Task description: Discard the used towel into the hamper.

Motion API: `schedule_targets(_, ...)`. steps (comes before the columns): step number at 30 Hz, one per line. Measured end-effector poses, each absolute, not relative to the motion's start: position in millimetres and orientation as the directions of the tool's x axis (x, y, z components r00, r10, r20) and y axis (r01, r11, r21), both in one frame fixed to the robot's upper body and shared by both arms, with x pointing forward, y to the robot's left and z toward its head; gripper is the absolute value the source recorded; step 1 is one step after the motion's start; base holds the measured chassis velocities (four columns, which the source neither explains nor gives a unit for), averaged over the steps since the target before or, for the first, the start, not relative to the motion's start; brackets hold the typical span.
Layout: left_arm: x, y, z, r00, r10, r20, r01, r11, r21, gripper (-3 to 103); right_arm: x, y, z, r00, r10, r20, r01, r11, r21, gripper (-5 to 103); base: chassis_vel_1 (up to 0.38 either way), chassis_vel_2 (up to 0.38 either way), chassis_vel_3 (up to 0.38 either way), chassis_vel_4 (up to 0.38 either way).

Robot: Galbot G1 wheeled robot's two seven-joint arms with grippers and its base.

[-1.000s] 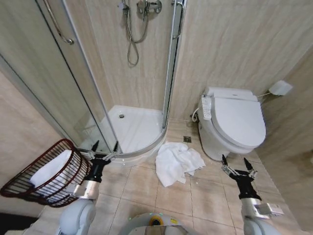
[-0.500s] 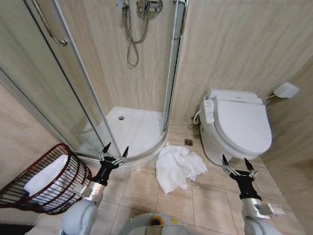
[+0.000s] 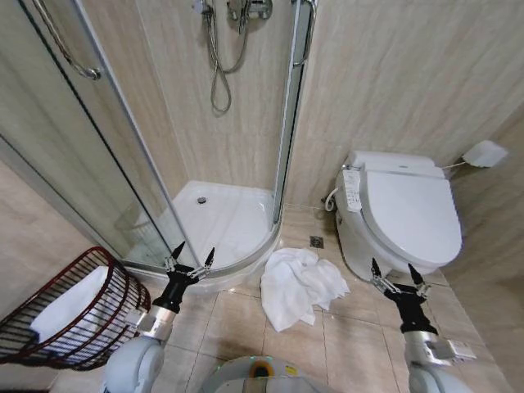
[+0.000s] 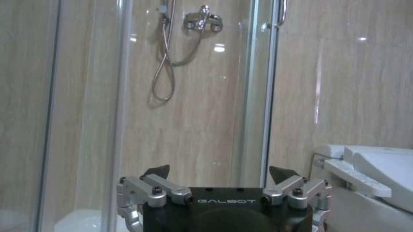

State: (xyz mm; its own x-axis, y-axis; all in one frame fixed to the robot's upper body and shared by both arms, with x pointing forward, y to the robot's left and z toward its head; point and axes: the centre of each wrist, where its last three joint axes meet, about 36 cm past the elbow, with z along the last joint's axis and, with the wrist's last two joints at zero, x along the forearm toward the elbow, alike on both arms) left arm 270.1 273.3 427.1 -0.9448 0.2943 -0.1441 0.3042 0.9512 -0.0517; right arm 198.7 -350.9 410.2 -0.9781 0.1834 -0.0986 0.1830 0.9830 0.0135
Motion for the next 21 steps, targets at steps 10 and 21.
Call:
schedule_targets(10, 270.4, 272.6, 427.5, -0.948, 0.281, -0.150, 0.292, 0.955, -0.055, 100, 198.9, -352.0, 412.0, -0.978, 0.182, -0.099, 0.181, 0.983, 0.011, 100, 0.000, 0.000, 0.000, 0.000)
schedule_targets(21, 272.7, 271.9, 430.2, -0.950, 0.262, -0.170, 0.272, 0.962, -0.035, 100, 199.7, -351.9, 412.1, -0.977, 0.182, -0.108, 0.182, 0.983, 0.007, 100, 0.000, 0.000, 0.000, 0.000)
